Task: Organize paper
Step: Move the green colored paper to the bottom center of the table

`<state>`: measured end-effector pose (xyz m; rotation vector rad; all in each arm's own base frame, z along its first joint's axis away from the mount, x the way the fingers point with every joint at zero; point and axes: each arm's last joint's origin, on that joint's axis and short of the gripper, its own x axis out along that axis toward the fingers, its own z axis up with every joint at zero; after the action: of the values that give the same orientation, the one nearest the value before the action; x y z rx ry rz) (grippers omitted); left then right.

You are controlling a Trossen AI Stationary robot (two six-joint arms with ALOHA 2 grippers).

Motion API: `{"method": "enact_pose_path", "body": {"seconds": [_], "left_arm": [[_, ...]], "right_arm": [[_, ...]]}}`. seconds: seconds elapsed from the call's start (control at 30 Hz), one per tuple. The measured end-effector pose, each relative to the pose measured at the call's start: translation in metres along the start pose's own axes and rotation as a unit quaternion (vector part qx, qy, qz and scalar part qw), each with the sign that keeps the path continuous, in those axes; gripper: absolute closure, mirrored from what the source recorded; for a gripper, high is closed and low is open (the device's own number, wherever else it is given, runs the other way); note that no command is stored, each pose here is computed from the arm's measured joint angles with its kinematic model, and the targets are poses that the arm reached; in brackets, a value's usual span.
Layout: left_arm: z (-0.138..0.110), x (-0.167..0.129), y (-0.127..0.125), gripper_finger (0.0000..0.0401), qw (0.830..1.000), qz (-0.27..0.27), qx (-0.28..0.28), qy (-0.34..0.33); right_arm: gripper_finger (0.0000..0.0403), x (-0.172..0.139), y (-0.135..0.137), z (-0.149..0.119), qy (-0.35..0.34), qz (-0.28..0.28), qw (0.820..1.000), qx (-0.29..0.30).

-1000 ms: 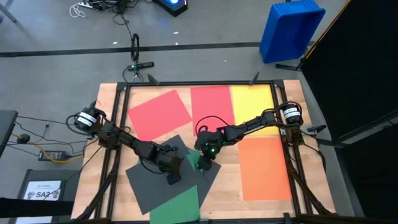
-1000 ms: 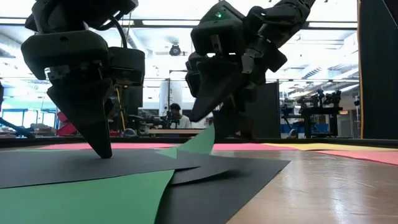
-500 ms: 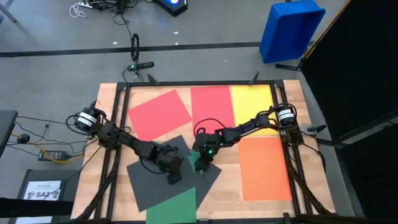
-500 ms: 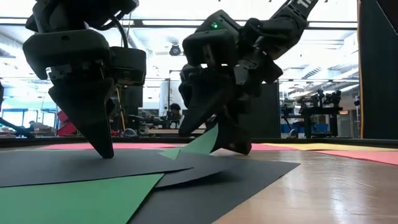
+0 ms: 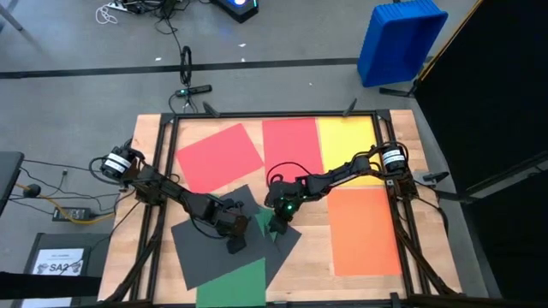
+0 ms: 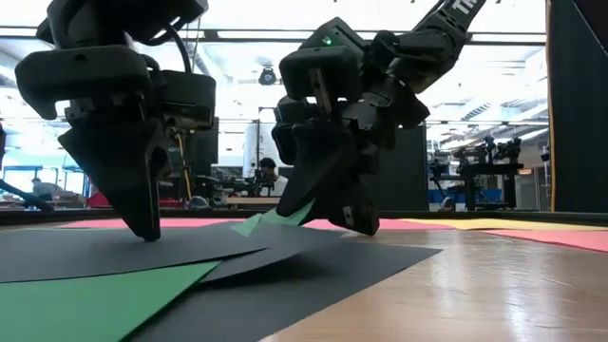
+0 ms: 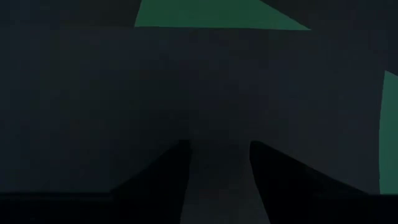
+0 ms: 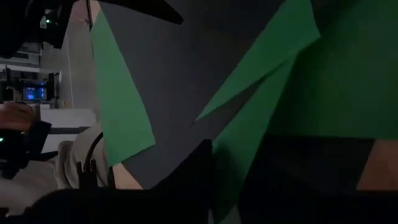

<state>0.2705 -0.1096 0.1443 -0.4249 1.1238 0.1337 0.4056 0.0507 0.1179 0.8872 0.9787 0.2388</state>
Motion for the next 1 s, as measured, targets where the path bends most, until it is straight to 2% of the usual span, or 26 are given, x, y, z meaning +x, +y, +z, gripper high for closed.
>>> {"method": "enact_pose_path", "body": {"seconds": [0.13, 0.27, 0.5, 0.6, 0.73, 0.87, 1.0], "left_arm": [[-0.001, -0.001, 0.001, 0.0245, 1.000, 0.006, 0.001, 0.006], [-0.001, -0.002, 0.001, 0.0245, 1.000, 0.009, 0.003, 0.010], [0.013, -0.022, -0.005, 0.0245, 0.997, 0.040, 0.058, 0.043], [0.022, -0.035, -0.009, 0.0245, 0.994, 0.051, 0.091, 0.025], [0.041, -0.055, -0.016, 0.0241, 0.988, 0.041, 0.143, -0.040], [0.059, -0.062, -0.011, 0.0216, 0.981, 0.027, 0.182, -0.061], [0.076, -0.058, 0.008, 0.0175, 0.979, 0.014, 0.198, -0.056]], "right_arm": [[0.0396, 0.000, 0.000, 0.000, 0.003, 0.003, 1.000, -0.011], [0.0402, 0.000, 0.000, 0.000, 0.002, 0.003, 0.999, -0.032], [0.0403, -0.004, 0.006, 0.000, -0.016, -0.011, 0.997, -0.080], [0.0403, -0.008, 0.010, 0.001, -0.020, -0.013, 0.996, -0.088], [0.0403, -0.008, 0.011, 0.000, -0.026, -0.019, 0.994, -0.102], [0.0403, -0.008, 0.012, 0.000, -0.030, -0.023, 0.993, -0.110], [0.0403, -0.006, 0.014, -0.001, -0.038, -0.031, 0.991, -0.125]]}}
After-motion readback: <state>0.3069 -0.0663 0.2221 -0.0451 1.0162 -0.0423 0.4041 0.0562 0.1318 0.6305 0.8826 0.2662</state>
